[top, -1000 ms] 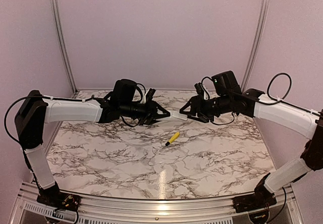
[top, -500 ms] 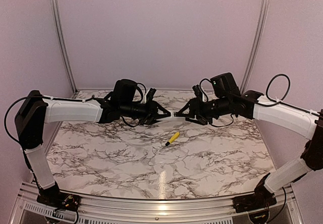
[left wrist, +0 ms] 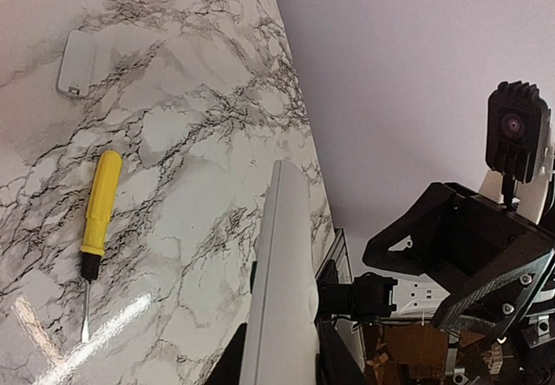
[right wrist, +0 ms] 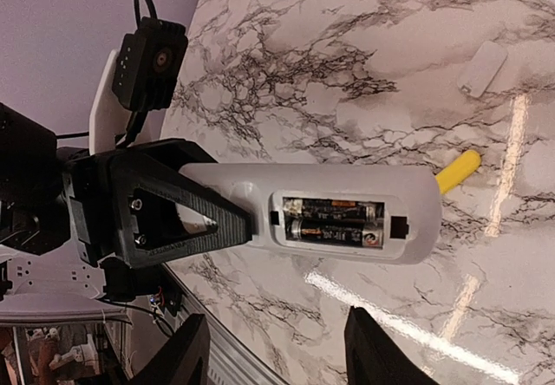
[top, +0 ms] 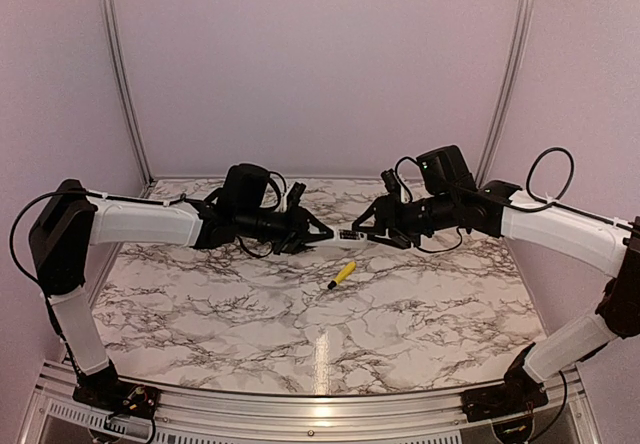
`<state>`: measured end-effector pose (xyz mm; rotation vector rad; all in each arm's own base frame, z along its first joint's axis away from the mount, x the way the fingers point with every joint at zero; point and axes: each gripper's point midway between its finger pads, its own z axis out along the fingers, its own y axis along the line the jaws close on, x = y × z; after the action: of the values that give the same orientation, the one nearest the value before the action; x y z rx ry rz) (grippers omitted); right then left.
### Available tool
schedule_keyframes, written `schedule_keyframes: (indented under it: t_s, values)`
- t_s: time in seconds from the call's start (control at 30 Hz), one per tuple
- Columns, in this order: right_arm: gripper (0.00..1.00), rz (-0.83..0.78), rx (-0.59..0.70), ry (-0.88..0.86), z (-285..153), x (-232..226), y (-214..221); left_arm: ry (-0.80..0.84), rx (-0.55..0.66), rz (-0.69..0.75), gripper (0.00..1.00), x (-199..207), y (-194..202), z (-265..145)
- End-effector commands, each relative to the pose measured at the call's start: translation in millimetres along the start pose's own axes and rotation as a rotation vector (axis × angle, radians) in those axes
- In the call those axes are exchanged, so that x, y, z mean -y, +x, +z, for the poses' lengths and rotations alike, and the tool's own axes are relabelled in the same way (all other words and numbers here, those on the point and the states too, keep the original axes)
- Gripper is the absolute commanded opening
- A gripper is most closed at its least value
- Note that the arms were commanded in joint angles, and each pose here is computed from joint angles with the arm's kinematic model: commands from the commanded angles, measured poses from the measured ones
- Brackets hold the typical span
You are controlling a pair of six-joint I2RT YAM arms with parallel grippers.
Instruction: Unload the batteries from the remote control
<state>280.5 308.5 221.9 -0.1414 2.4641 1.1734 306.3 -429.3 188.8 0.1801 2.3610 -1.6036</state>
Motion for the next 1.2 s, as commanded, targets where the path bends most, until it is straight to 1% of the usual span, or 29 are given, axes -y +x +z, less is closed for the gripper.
schedule_keyframes:
  t_s: [0.0, 0.2, 0.47, 0.63, 0.83, 1.03, 1.17]
  values:
    - [0.52, -0.039, 0.029, -0.017, -4, -11, -6, 0.010, 0.024, 0.055, 0.00, 6, -6, -15]
    - [0.54, -0.076, 0.037, 0.037, -9, -4, -7, -0.049, 0.013, 0.070, 0.00, -12, 4, -34]
    - [0.57, -0.099, 0.042, 0.149, -15, 14, -7, -0.177, -0.031, 0.080, 0.00, -53, 37, -54]
    - [0.59, -0.103, 0.023, 0.201, -13, 23, -7, -0.232, -0.035, 0.082, 0.00, -74, 52, -65]
    - [0.61, -0.122, 0.012, 0.235, -12, 28, -8, -0.293, -0.057, 0.066, 0.00, -103, 71, -71]
    - [0.62, -0.126, -0.007, 0.252, -11, 33, -4, -0.339, -0.076, 0.042, 0.00, -130, 82, -72]
    - [0.63, -0.122, -0.013, 0.254, -12, 34, -1, -0.355, -0.095, 0.043, 0.00, -140, 84, -69]
